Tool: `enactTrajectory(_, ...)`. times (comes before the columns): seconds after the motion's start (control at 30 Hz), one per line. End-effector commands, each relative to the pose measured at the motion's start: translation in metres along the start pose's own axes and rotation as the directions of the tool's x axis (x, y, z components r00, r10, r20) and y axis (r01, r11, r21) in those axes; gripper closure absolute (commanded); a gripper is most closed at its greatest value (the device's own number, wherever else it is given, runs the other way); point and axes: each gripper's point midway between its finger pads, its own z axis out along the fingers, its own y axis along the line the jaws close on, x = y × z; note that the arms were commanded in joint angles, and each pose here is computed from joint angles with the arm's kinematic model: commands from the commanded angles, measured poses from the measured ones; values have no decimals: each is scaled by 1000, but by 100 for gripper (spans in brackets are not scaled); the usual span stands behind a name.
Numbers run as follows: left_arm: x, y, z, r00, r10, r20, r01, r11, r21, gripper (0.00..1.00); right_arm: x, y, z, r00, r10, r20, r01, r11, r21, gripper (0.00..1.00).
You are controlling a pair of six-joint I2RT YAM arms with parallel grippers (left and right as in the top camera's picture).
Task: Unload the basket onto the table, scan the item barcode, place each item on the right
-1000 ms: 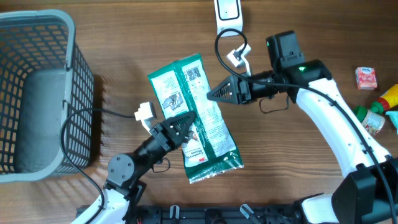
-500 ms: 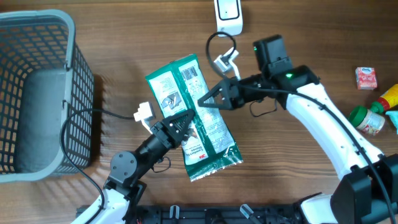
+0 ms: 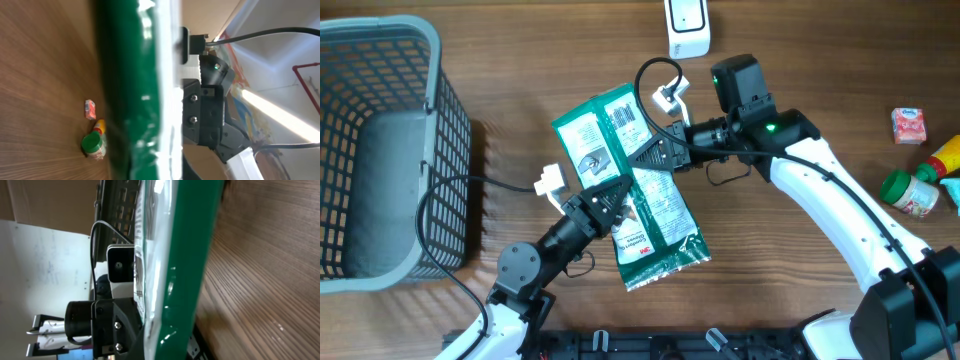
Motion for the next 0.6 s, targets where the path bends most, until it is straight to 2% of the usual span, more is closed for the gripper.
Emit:
enactTrajectory(0.0,0,1,0,1000,21,3,-21,1000,-3,96,-1,5,-2,999,-36,13,36,999,3,96)
enactTrajectory(0.03,0,1,0,1000,21,3,-21,1000,-3,95,-1,4,-2,999,-46,15,46,999,5,96)
enactTrajectory(0.07,0,1,0,1000,21,3,-21,1000,-3,89,-2,2,-2,997,-72,19,71,997,17,96)
enactTrajectory(0.13,0,1,0,1000,21,3,-21,1000,-3,52,-7,-8,-4,994,-100,43,97,993,73,96)
enactTrajectory(0.17,0,1,0,1000,21,3,-21,1000,-5,43,-10,-13,-6,993,-107,57,100,989,104,96)
enactTrajectory(0.23,1,9,0,1000,10,1,-10,999,-37,15,-18,-30,-18,991,-90,100,71,980,188,95)
enactTrajectory(0.33,2,31,-2,1000,-18,0,18,992,-125,0,-18,-41,-37,988,-99,120,68,969,238,96)
enactTrajectory(0.4,1,48,-4,999,-37,14,39,981,-191,0,-13,-46,-48,987,-114,111,82,961,264,95)
enactTrajectory(0.53,-3,70,-10,997,-55,52,67,957,-281,0,3,-73,-77,989,-90,115,23,873,487,95)
enactTrajectory(0.57,-4,74,-11,997,-57,59,72,953,-295,0,9,-68,-81,988,-116,98,51,864,502,96)
